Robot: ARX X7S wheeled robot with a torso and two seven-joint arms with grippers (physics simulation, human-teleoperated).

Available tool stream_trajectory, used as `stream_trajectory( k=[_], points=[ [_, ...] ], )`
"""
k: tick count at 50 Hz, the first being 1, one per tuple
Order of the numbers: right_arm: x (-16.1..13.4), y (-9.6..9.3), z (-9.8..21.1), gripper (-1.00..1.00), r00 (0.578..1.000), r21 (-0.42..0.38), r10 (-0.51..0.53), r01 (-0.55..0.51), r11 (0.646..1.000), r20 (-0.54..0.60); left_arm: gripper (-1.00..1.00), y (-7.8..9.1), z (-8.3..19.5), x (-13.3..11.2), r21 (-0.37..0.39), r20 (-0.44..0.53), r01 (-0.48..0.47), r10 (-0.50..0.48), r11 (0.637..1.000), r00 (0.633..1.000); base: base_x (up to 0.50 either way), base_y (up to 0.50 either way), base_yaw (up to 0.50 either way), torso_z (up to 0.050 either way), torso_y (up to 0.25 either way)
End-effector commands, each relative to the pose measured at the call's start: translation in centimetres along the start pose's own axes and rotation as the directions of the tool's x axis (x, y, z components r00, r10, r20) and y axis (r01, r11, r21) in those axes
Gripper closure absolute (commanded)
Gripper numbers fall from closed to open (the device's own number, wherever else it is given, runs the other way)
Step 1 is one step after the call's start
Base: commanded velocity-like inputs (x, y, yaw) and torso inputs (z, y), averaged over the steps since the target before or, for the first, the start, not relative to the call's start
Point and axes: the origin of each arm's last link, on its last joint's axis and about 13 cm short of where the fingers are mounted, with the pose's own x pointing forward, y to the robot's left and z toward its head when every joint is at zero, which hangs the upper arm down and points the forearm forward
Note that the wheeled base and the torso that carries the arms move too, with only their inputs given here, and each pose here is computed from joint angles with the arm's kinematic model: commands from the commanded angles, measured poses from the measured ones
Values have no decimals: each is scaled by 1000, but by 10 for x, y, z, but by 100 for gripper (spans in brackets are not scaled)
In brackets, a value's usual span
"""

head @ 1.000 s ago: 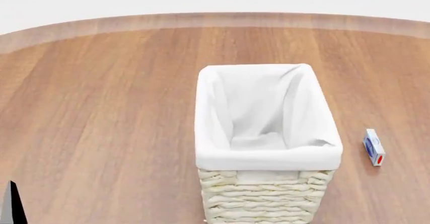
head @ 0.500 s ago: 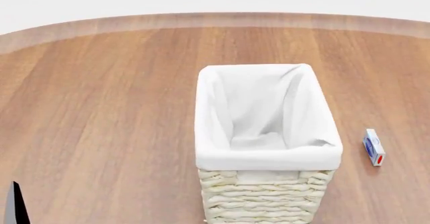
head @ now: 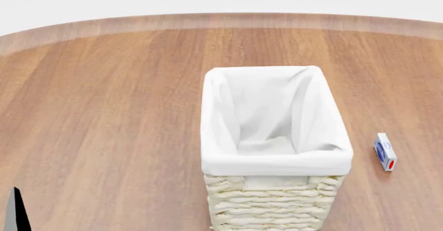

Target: Pick up the alphabet soup and put it in the basket.

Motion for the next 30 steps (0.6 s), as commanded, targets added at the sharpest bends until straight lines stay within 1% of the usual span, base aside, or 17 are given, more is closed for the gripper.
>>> stream_trajectory(
  k=[1, 13, 30],
  points=[
    [-10, 2, -5, -100, 1000, 7, -2, 2, 1000, -25, -100, 0, 0, 1, 1, -1, -4, 4, 1000, 1000, 0, 0, 0, 0, 0],
    [-24, 4, -18, -100, 997, 18, -7, 8, 1000, -71, -100, 0, 0, 1, -1, -3, -7, 7, 1000, 1000, 0, 0, 0, 0, 0],
    [-33, 8, -39, -100, 992, 26, -39, 43, 999, -117, -100, 1, -1, 1, -6, -8, -8, 8, 1000, 1000, 0, 0, 0, 0, 0]
  ],
)
